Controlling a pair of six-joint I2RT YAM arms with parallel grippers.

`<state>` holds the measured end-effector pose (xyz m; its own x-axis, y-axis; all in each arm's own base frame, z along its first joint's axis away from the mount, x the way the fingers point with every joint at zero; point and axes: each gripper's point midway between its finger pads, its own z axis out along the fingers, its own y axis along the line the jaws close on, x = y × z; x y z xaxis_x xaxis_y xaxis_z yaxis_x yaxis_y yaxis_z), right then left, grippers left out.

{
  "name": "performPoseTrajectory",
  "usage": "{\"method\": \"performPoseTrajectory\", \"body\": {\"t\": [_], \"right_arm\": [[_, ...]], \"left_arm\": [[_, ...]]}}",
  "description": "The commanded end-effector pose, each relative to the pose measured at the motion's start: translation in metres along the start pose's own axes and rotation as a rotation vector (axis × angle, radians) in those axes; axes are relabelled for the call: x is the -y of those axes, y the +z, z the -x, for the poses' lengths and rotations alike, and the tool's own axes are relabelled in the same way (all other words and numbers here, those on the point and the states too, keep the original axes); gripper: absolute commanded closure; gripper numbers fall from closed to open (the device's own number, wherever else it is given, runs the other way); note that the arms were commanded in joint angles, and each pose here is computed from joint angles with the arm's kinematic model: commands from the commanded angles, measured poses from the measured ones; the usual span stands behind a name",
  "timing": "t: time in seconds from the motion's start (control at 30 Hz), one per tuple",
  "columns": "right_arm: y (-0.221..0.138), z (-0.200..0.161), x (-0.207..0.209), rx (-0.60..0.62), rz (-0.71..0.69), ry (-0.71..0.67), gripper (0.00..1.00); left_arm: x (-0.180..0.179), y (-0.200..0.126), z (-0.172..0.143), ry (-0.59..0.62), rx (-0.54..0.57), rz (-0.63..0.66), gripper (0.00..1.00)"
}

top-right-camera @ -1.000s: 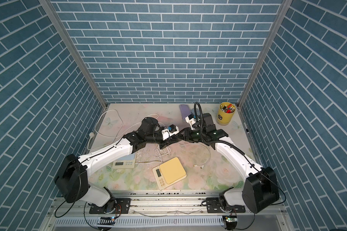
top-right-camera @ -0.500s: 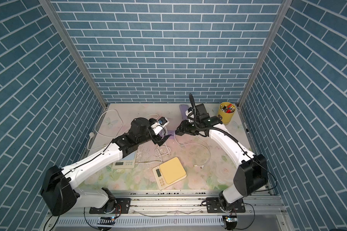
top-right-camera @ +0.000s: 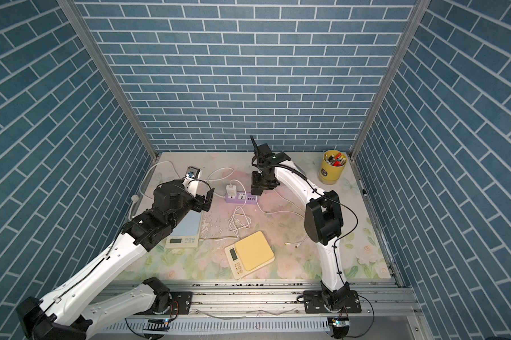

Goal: Charge the electronic scale
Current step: Insert the plug into the socket.

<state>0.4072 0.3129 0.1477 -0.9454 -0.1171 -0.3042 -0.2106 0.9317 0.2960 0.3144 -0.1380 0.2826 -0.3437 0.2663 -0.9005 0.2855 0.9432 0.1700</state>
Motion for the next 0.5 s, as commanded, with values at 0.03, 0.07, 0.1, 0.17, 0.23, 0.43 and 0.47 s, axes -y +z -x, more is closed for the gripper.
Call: {"method": "performPoseTrajectory", "body": {"t": [0.03, 0.07, 0.1, 0.17, 0.23, 0.43, 0.47], "right_arm": [[0.008, 0.002, 0.001, -0.017, -0.093, -0.016, 1.00], [0.012, 0.003, -0.001, -0.019, -0.090, -0.011, 1.00], [0.016, 0.005, -0.004, -0.019, -0.083, -0.004, 1.00], [0.024, 0.007, -0.010, -0.021, -0.063, 0.009, 1.00], [0.029, 0.012, -0.015, -0.010, -0.052, 0.016, 1.00], [0.041, 0.013, -0.033, -0.024, -0.015, 0.022, 1.00], [0.044, 0.012, -0.033, -0.026, -0.023, 0.025, 1.00]], "left_arm": [[-0.008, -0.006, -0.018, -0.024, -0.077, 0.030, 0.00], [-0.009, -0.006, -0.019, -0.022, -0.082, 0.032, 0.00], [-0.010, -0.006, -0.019, -0.023, -0.082, 0.037, 0.01], [-0.010, -0.005, -0.019, -0.025, -0.088, 0.037, 0.00], [-0.010, -0.004, -0.019, -0.025, -0.096, 0.040, 0.00], [-0.009, 0.004, -0.028, -0.031, -0.137, 0.041, 0.00], [-0.009, 0.004, -0.029, -0.032, -0.142, 0.041, 0.01]]}}
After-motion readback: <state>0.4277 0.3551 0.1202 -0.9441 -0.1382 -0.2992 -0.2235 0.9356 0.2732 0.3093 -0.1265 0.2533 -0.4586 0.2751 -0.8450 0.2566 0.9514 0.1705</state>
